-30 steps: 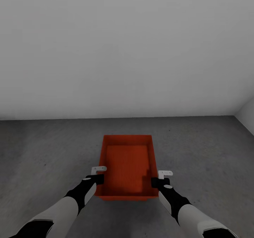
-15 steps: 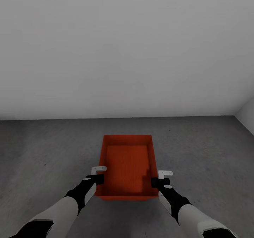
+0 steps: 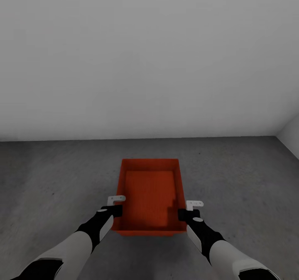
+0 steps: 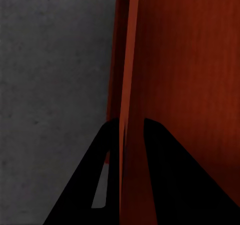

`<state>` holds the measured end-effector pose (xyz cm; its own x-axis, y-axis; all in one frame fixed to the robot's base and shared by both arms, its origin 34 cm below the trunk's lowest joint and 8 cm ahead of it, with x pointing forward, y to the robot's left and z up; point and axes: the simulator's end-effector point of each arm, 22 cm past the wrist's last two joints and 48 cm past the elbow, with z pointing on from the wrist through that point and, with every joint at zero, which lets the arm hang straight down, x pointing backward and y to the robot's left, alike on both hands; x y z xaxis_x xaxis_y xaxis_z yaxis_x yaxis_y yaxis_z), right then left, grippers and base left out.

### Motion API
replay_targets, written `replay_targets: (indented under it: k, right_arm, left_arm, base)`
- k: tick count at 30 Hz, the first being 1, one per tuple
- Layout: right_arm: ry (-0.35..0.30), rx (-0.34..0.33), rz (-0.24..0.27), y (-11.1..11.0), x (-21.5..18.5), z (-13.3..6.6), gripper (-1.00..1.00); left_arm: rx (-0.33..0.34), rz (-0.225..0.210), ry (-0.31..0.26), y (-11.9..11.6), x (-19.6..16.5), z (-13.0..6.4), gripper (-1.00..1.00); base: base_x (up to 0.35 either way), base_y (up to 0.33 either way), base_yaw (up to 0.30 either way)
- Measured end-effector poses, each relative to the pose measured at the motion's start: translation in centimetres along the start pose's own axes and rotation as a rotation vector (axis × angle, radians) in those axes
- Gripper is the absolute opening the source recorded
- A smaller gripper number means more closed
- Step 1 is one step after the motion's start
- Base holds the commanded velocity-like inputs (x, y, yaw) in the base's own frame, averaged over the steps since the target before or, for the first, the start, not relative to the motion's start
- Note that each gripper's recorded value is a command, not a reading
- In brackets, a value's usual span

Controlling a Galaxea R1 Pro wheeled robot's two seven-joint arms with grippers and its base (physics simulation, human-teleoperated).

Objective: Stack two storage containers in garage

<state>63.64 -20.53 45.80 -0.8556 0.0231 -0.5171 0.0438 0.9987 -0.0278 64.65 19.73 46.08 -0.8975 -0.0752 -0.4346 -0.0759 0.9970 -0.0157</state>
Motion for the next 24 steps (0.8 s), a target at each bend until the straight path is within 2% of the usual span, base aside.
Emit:
replay_targets:
  k: [8,17,24]
  right_arm:
    - [0.001,0.000,0.000,0.0,0.0,0.0,-1.00]
    - [0.001,0.000,0.000,0.0,1.0,1.3,-1.00]
    - [0.001,0.000,0.000,0.1,0.9,1.3,-1.00]
  left_arm:
    - [0.000,0.000,0.001,0.0,0.0,0.0,-1.00]
    - [-0.001,0.000,0.002,0.0,0.8,1.4,-1.00]
    - [-0.001,0.000,0.001,0.1,0.8,1.4,-1.00]
  base:
    - [0.000,0.000,0.000]
    - [0.000,0.000,0.000]
    - [0.000,0.000,0.000]
